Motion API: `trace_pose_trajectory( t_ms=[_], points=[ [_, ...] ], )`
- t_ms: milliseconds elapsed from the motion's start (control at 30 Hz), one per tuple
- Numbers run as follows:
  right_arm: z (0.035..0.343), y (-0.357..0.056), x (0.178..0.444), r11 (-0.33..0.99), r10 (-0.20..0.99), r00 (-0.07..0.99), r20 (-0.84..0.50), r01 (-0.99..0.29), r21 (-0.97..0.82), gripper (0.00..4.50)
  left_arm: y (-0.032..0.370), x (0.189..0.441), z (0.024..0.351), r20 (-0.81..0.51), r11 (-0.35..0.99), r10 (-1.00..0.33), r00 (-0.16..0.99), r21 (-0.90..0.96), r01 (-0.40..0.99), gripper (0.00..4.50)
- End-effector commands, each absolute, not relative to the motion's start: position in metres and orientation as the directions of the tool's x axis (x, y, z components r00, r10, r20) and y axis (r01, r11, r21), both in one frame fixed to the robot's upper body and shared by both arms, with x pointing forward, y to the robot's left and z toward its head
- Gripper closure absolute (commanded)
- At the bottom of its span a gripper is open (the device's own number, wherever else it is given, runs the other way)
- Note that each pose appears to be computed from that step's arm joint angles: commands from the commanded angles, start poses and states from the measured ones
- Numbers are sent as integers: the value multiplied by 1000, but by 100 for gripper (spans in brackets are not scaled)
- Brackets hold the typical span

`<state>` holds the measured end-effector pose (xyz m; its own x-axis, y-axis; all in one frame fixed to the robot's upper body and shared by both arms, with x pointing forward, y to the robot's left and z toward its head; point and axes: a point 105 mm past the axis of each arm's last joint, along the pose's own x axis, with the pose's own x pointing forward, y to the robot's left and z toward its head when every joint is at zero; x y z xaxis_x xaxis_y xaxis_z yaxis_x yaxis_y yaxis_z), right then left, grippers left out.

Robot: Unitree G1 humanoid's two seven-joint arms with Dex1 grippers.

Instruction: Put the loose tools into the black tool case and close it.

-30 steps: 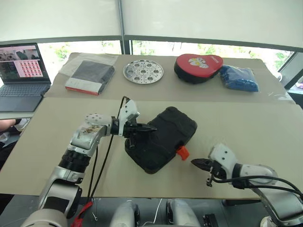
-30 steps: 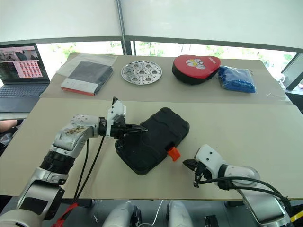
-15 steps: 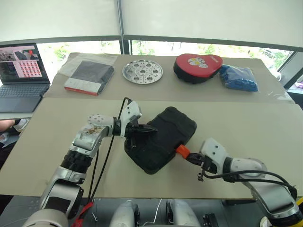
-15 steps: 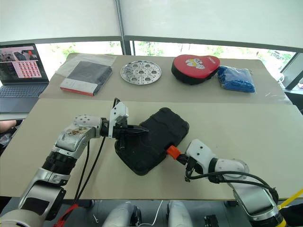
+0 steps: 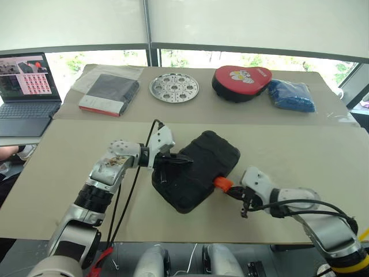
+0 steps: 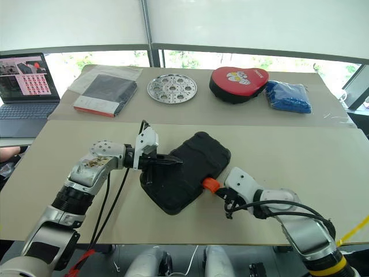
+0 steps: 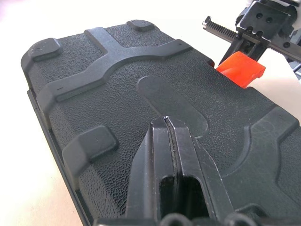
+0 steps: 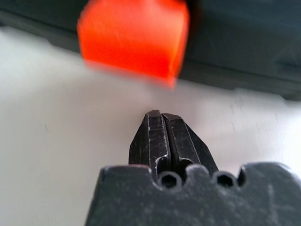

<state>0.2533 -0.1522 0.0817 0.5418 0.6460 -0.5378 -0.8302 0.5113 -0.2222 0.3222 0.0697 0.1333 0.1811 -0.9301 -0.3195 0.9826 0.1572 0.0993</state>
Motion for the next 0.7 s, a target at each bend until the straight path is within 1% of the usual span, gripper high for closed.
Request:
trace_pose_trajectory(
  t_ms=[33,167,300,400,567,700],
  points=[
    [118,-156,249,496,698,574,-428,-819,-289,447,73,316,114,-374,152,-914,159,49,987,450],
    [135,-159,236,481,747,546,-380,-838,-259,447,74,317,113,-376,153,-913,159,47,987,450],
    [153,-149,224,444,806,490,-333,-872,-208,447,77,318,112,-385,156,-909,160,43,987,450],
    [150,-147,229,450,799,499,-335,-866,-217,447,77,319,111,-386,157,-908,160,41,987,450],
    [137,-147,245,480,759,540,-365,-842,-247,447,78,319,110,-390,160,-907,162,36,986,450],
    [131,-142,246,462,767,524,-371,-851,-247,447,80,318,109,-391,168,-905,168,33,985,450]
  ],
)
